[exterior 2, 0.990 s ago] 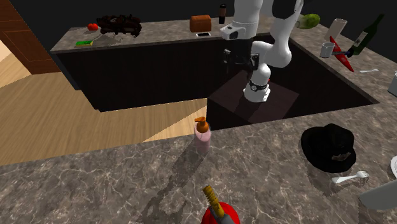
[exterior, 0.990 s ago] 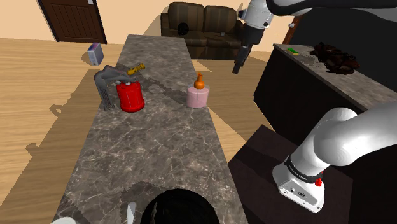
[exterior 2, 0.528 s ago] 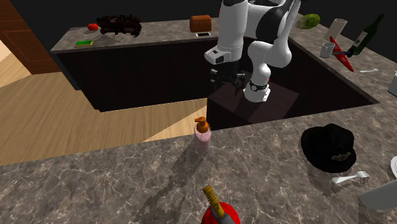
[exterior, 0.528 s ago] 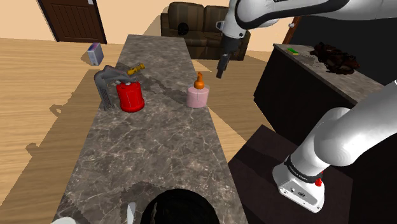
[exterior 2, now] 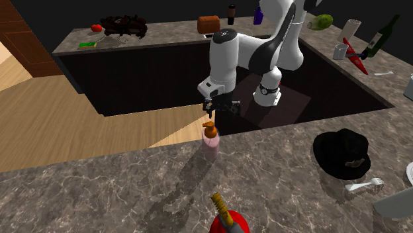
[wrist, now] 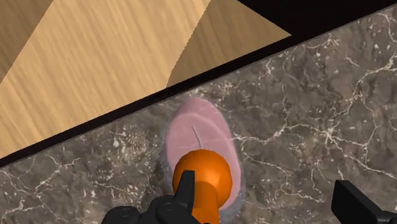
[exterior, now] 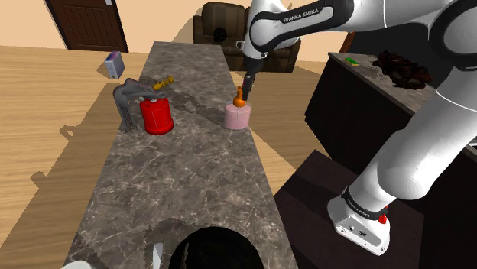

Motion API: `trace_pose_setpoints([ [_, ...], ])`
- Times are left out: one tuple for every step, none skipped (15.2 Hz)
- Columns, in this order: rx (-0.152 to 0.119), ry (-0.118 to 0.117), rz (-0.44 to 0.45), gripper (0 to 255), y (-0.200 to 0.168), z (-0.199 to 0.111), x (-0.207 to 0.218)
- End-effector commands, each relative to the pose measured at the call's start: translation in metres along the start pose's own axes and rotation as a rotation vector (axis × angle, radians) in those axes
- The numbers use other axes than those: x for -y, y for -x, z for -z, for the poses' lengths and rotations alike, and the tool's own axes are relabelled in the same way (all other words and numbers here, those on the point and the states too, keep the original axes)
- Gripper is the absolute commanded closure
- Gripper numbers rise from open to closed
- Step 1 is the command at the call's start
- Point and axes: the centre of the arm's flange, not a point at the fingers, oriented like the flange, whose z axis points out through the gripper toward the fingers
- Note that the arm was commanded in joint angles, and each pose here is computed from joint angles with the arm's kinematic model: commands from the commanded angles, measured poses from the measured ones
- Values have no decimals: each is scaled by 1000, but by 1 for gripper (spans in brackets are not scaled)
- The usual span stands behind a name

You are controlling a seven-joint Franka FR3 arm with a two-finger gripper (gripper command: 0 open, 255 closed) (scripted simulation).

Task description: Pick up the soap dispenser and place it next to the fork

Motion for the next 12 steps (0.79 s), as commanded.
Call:
trace_pose_setpoints([
  [7, 1, 30, 0, -21, -18, -9],
  [11, 2, 45, 0, -31, -26, -13],
  [15, 2, 59, 0, -41, -35, -17],
  [19, 3, 73, 0, -51, -43, -21],
  [23, 4, 88, 0, -61, -52, -24],
  [27, 4, 102, 0, -71, -60, -28],
  [29, 5, 113, 0, -78, -67, -31],
  [29, 5, 113, 0, -78, -72, -31],
  [29, 5, 113, 0, -78, -77, -31],
  [29, 5, 113, 0, -78, -83, -31],
  [29, 5, 113, 0, -78, -88, -31],
  [29, 5, 113, 0, -77, -93, -31],
])
